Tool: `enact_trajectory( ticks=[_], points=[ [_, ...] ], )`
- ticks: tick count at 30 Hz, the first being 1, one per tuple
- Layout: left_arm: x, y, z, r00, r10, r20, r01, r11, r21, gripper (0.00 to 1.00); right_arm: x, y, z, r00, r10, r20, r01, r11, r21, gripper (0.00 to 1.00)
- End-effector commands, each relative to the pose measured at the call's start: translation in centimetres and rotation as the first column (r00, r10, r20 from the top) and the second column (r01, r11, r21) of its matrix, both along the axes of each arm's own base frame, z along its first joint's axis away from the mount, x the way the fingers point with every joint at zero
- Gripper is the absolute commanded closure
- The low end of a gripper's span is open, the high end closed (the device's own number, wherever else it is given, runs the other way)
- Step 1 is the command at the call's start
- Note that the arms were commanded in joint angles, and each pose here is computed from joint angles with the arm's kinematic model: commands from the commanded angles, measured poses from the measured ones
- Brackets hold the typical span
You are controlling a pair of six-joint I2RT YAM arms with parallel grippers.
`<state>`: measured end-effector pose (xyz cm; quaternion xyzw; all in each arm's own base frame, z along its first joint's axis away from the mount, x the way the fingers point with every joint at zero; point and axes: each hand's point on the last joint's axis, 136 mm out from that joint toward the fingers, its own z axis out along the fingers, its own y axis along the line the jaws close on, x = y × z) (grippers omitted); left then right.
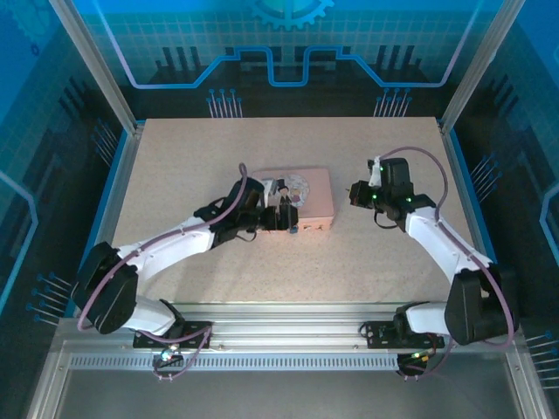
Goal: Unlock the padlock with the key
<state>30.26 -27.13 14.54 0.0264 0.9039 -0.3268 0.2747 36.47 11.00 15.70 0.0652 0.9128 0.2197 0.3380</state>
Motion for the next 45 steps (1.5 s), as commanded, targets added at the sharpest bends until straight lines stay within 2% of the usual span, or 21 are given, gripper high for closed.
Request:
enact_trajectory(
  ticks=[1, 11, 27, 34, 45],
  points=[
    [0.4, 0.3, 1.9, 0.994, 0.078, 0.078, -0.072, 0.994, -0.086, 0.19, 1.1, -0.9, -0.4, 1.000, -0.020, -0.019, 0.018, 0.994, -0.108, 1.00],
    [-0.3, -0.1, -1.7, 0.993, 0.087, 0.084, -0.072, 0.983, -0.167, 0.21, 2.9, 1.4, -4.4, 0.993, 0.020, -0.116, -0.041, 0.982, -0.185, 1.00],
    [-0.4, -1.4, -7.0, 0.992, 0.086, 0.091, -0.062, 0.969, -0.239, 0.18, 0.6, 4.9, -6.6, 0.982, 0.088, -0.166, -0.119, 0.976, -0.184, 1.00],
    [0.2, -1.6, -8.1, 0.984, 0.115, 0.136, -0.077, 0.963, -0.258, 0.12, 0.2, 5.9, -6.9, 0.978, 0.110, -0.175, -0.142, 0.972, -0.185, 1.00],
    [0.2, -2.4, -7.6, 0.971, 0.105, 0.216, -0.038, 0.955, -0.293, 0.13, -0.3, 6.5, -7.4, 0.975, 0.122, -0.188, -0.157, 0.971, -0.182, 1.00]
  ],
)
